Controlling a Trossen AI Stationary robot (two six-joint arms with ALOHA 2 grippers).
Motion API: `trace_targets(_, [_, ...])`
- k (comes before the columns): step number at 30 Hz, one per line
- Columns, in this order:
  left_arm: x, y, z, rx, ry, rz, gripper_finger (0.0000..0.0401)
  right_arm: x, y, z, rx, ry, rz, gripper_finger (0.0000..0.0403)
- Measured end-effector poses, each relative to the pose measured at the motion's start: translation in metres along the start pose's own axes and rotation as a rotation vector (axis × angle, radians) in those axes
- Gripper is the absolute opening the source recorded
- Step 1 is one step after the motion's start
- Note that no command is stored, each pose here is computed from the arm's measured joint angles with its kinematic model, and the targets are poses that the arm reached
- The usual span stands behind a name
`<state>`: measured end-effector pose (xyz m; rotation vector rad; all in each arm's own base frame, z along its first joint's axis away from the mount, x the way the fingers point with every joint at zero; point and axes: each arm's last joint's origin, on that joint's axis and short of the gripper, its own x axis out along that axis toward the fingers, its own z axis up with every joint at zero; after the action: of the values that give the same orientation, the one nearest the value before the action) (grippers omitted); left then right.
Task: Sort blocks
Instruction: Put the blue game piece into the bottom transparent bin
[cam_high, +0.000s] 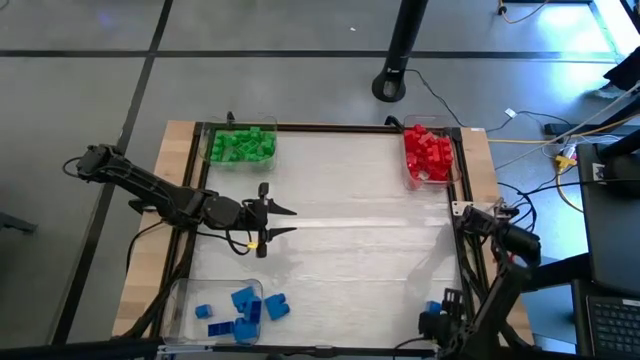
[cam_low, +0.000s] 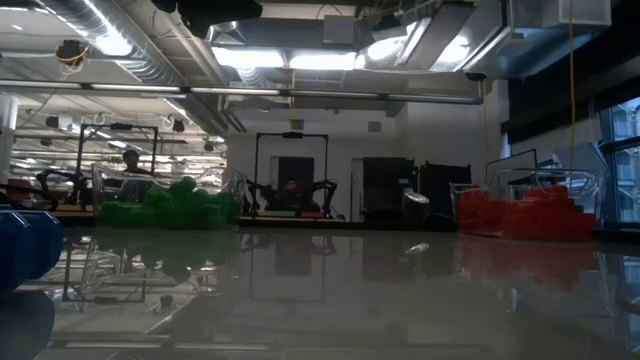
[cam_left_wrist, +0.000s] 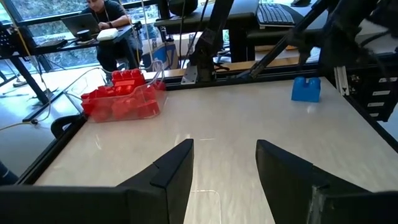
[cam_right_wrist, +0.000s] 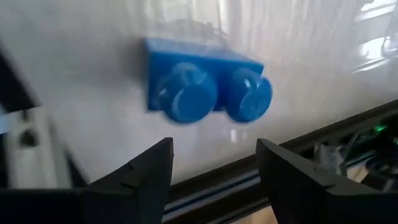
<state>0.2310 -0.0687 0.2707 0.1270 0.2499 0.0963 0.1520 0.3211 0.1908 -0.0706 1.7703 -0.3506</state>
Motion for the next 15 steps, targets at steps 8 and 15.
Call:
trace_targets(8, [0.0, 0.0, 0.0, -0.001, 0.0, 0.0, 0.0164, 0.034, -0.003, 0.008, -0.082, -0.062, -0.055, 0.023])
trace_targets(15, [0.0, 0.0, 0.0, 0.001, 0.0, 0.0, 0.0164, 0.047, -0.009, 0.026, -0.124, -0.138, -0.076, 0.023])
